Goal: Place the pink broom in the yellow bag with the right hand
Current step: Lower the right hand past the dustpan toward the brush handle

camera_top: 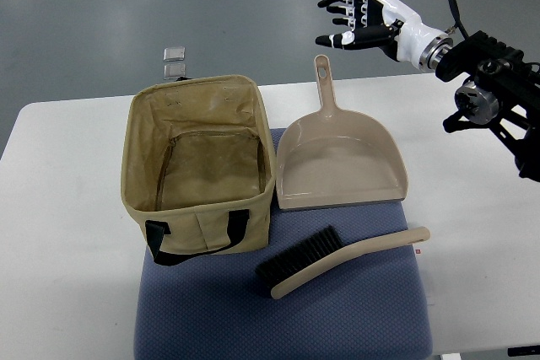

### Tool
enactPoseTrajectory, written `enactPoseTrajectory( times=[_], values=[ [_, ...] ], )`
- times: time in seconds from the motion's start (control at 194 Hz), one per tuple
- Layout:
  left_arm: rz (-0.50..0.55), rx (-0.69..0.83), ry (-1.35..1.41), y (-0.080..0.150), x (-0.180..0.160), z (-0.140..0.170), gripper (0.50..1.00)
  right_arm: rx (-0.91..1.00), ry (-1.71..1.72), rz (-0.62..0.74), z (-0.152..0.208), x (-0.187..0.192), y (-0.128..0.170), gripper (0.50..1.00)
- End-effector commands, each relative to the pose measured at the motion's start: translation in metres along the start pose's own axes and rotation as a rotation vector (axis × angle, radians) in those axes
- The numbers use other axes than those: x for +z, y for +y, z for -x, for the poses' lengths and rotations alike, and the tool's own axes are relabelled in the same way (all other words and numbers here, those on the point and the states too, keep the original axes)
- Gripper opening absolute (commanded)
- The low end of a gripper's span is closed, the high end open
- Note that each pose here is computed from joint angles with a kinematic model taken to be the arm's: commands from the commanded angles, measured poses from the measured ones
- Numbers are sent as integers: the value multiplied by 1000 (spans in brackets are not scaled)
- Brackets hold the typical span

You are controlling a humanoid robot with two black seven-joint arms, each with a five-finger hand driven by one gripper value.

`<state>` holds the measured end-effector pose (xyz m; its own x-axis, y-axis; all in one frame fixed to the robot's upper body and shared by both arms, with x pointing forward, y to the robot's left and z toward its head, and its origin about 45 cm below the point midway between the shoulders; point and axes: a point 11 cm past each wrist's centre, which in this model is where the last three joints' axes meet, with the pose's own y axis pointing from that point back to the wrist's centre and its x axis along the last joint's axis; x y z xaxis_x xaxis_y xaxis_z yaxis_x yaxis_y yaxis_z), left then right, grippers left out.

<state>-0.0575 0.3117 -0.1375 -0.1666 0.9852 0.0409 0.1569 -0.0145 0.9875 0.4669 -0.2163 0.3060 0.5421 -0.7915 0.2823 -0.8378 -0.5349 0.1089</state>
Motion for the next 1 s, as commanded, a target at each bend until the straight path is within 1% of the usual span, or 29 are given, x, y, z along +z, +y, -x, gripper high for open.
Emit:
enactPoseTrajectory(
  times=[0.0, 0.072, 0.175, 0.299, 0.361, 0.459, 0.562, 0.758, 0.995],
  values=[
    [1, 0, -1, 0, 1, 0, 1000, -107, 234, 73, 6, -7, 14, 938],
    [0, 0, -1, 0, 0, 0, 1000, -177, 344, 104, 12, -16, 24, 938],
    [1, -7, -5, 0, 0, 3, 1000, -267, 460, 199, 15, -18, 50, 938],
    [-2, -27, -8, 0, 0, 9, 1000, -371, 536, 280, 29, -16, 88, 938],
    [-2, -27, -8, 0, 0, 9, 1000, -396, 554, 309, 32, -15, 103, 938],
    [-2, -27, -8, 0, 0, 9, 1000, -423, 553, 358, 39, -3, 125, 938],
    [-2, -25, -9, 0, 0, 9, 1000, -442, 518, 388, 46, 14, 135, 938],
    [-2, -25, -7, 0, 0, 9, 1000, -451, 441, 435, 63, 48, 145, 936],
    [-3, -25, -12, 0, -1, 9, 1000, -448, 408, 431, 74, 57, 142, 936]
  ],
)
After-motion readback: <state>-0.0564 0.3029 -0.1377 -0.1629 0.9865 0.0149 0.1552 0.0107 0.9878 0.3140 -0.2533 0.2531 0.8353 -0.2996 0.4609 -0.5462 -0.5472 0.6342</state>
